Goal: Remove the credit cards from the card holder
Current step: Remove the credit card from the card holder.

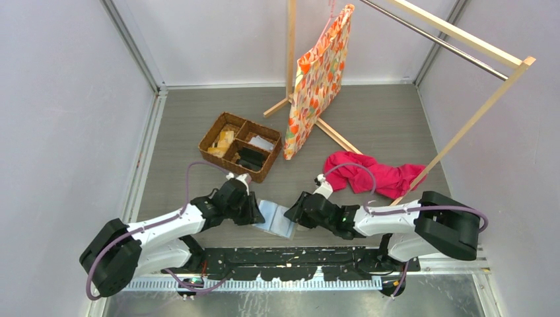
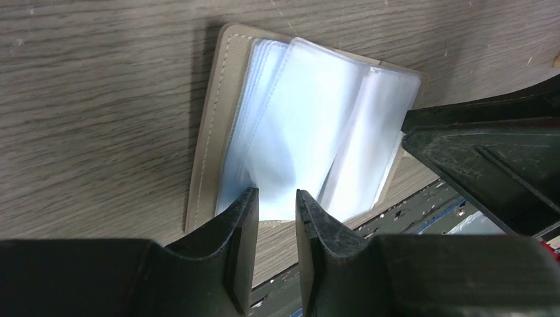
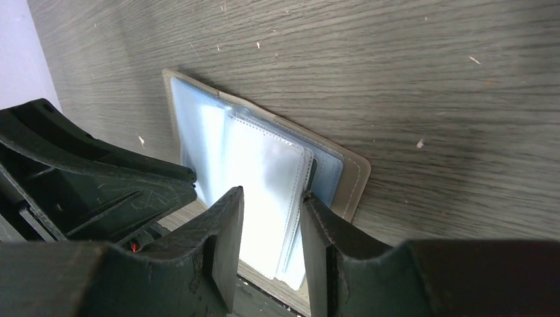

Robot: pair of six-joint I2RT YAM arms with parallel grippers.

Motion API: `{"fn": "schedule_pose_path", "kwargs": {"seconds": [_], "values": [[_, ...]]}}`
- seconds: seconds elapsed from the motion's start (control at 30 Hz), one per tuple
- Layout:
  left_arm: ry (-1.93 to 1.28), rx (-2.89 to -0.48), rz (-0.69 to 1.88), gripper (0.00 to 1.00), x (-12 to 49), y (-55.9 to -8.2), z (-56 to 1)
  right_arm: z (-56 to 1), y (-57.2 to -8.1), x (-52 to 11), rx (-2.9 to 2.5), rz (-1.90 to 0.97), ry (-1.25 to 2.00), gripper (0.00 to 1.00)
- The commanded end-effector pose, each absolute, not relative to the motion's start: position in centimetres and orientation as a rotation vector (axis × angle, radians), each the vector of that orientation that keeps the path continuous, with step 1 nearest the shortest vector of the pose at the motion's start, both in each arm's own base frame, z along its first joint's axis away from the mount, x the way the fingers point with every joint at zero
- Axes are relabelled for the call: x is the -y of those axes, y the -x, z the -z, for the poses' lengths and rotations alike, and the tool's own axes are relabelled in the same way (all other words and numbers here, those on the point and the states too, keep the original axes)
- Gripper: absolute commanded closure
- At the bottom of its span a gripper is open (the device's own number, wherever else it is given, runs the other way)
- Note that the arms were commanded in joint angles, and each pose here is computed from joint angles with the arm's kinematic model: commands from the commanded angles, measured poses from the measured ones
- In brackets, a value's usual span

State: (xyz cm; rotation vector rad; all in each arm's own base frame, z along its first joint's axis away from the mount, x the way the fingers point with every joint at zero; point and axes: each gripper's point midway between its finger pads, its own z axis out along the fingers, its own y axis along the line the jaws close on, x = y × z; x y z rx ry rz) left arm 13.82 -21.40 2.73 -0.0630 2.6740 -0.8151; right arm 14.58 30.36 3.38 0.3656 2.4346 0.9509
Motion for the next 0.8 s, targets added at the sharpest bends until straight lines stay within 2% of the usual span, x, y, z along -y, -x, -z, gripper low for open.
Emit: {"fn": "schedule_pose_path", "kwargs": {"seconds": [0.0,0.4,0.77], "values": [[0.079,-2.674,0.786,0.71,21.1,-14.1,-1.6,-5.6,-15.2,-32.8,-2.391,-1.055,-0.332,0.59],[0.060,-2.683,0.796,0.71,21.3,-14.0,-1.7,-7.3,-15.2,-35.8,-2.376,-1.111,-0.253,0.60],[0.057,-2.677,0.773,0.71,20.9,-14.0,-2.2,-8.4,-14.7,-35.2,-2.359,-1.080,-0.230,0.61]]}}
